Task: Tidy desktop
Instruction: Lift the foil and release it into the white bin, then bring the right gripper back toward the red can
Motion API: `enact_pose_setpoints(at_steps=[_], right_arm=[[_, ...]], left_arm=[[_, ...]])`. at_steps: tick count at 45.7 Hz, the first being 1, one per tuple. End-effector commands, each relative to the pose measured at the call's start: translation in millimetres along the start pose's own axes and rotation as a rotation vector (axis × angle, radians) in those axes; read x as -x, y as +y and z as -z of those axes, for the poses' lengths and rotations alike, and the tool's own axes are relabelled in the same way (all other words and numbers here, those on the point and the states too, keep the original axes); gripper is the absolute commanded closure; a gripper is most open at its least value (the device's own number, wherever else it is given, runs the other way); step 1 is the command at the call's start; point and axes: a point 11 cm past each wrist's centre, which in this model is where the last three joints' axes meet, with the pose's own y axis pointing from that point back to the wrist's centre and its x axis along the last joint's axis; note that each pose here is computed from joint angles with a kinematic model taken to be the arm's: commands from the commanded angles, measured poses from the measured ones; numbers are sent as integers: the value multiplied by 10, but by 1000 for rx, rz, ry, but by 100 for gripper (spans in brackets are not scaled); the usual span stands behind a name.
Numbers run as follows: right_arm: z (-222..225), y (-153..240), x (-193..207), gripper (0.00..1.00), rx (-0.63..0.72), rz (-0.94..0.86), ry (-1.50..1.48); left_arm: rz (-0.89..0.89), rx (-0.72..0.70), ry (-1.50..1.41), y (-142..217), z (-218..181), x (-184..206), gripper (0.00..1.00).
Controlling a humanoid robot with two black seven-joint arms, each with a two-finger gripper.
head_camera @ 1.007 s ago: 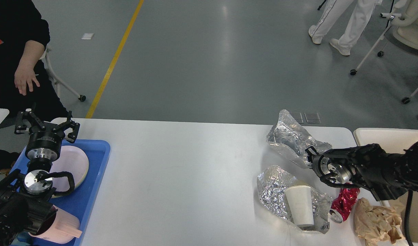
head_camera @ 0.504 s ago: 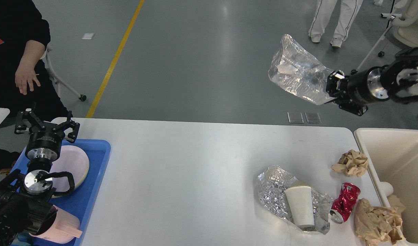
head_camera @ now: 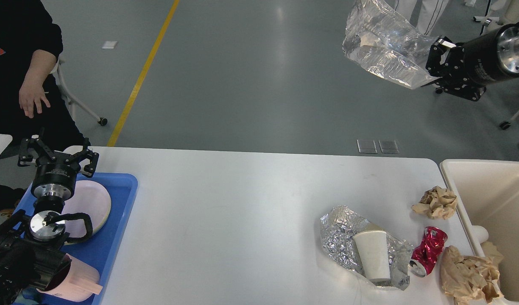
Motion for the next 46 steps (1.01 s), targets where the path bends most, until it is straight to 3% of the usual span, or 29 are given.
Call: enact_pose_setpoints(at_steps=[1,13,22,24,25,29,40,46], right_arm=[[-699,-236,-196,100,121,-95,-79],[-2550,-642,-55,100,428,-238,-243],[-3319,-764,290,98,541,-264,-312],[-3426,-750,279,82,559,-281,-307],[-3483,-734,264,69,570,-292,-301],[-3693,-674,182,2,614,-375,-270],[-3797,-664,178,0,638,-423,-251],[-3600,-818,234,0,602,-395,-240]], left_arm=[[0,0,0,-1,1,1,4],[0,0,0,-1,1,1,4],[0,0,0,-1,1,1,4],[0,0,0,-1,1,1,4],[0,0,0,-1,1,1,4],[0,0,0,-1,1,1,4],[0,0,0,-1,1,1,4],[0,0,0,-1,1,1,4]])
